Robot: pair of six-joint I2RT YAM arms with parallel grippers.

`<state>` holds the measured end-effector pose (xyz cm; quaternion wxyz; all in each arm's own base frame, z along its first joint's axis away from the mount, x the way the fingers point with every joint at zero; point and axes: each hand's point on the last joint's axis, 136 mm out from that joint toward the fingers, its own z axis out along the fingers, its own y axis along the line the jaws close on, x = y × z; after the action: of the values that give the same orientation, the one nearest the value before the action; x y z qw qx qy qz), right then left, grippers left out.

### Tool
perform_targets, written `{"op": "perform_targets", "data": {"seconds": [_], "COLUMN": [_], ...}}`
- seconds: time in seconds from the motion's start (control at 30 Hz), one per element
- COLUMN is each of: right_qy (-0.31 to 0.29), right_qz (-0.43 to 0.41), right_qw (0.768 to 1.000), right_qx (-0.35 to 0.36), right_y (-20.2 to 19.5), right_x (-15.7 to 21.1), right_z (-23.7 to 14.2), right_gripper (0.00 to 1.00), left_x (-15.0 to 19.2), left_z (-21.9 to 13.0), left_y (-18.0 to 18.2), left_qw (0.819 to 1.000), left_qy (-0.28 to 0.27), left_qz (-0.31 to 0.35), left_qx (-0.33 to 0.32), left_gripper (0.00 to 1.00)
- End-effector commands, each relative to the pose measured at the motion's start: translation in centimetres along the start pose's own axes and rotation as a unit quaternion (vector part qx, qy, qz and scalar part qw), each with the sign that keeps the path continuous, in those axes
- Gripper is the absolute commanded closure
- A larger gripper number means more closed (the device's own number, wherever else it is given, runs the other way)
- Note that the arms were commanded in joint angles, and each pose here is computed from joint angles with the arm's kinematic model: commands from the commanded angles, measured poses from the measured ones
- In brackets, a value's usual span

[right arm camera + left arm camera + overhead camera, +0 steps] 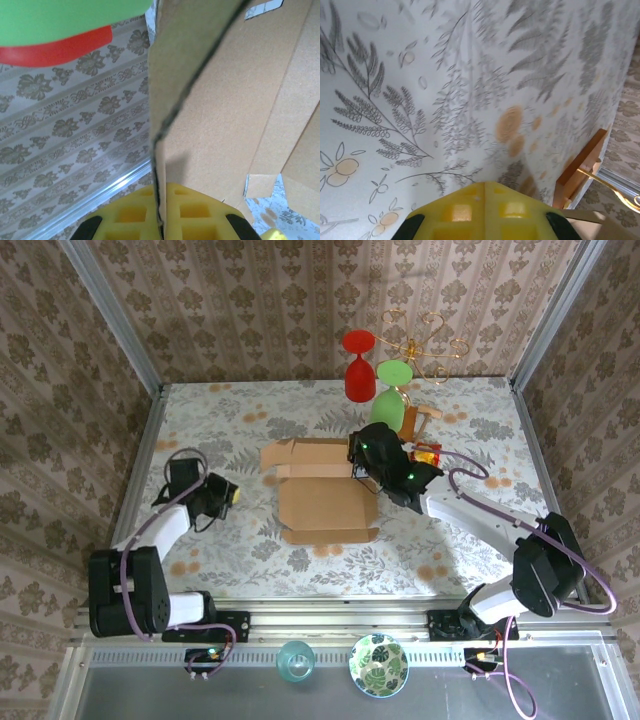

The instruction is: Fold the paper box

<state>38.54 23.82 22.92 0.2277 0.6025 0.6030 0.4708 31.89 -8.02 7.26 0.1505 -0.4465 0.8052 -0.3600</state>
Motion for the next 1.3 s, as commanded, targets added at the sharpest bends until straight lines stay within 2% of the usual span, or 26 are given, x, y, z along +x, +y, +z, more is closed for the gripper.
{"op": "perform_targets", "data": {"seconds": [0.0,0.27,0.57,0.73,1.07,1.27], "right_qy": [-0.036,-0.045,-0.05,-0.055,-0.052,-0.049], "right_qz": [0.024,0.04,0.053,0.056,0.063,0.065], "right_qw": [0.999,0.998,0.997,0.997,0.997,0.997], "right_qx": [-0.006,-0.007,-0.003,-0.001,-0.005,-0.002], "right_y": [0.3,0.6,0.4,0.2,0.1,-0.1], "right_x": [-1.7,-2.4,-3.0,-3.6,-3.6,-3.5], "right_z": [-0.6,-0.1,0.0,-0.1,0.3,0.5], "right_gripper": [1.0,1.0,1.0,1.0,1.0,1.0], "left_x": [1.0,4.2,5.1,5.6,8.6,10.0], "left_z": [1.3,5.5,6.7,6.0,5.9,5.4], "left_y": [-4.1,-4.9,-6.3,-7.1,-8.7,-10.3], "left_qw": [0.995,0.984,0.965,0.961,0.955,0.951], "left_qy": [0.015,0.039,0.023,0.022,0.053,0.055], "left_qz": [0.034,0.022,-0.006,0.005,0.021,0.055], "left_qx": [0.097,0.171,0.262,0.276,0.29,0.298], "left_gripper": [0.95,0.89,0.73,0.7,0.68,0.66]}}
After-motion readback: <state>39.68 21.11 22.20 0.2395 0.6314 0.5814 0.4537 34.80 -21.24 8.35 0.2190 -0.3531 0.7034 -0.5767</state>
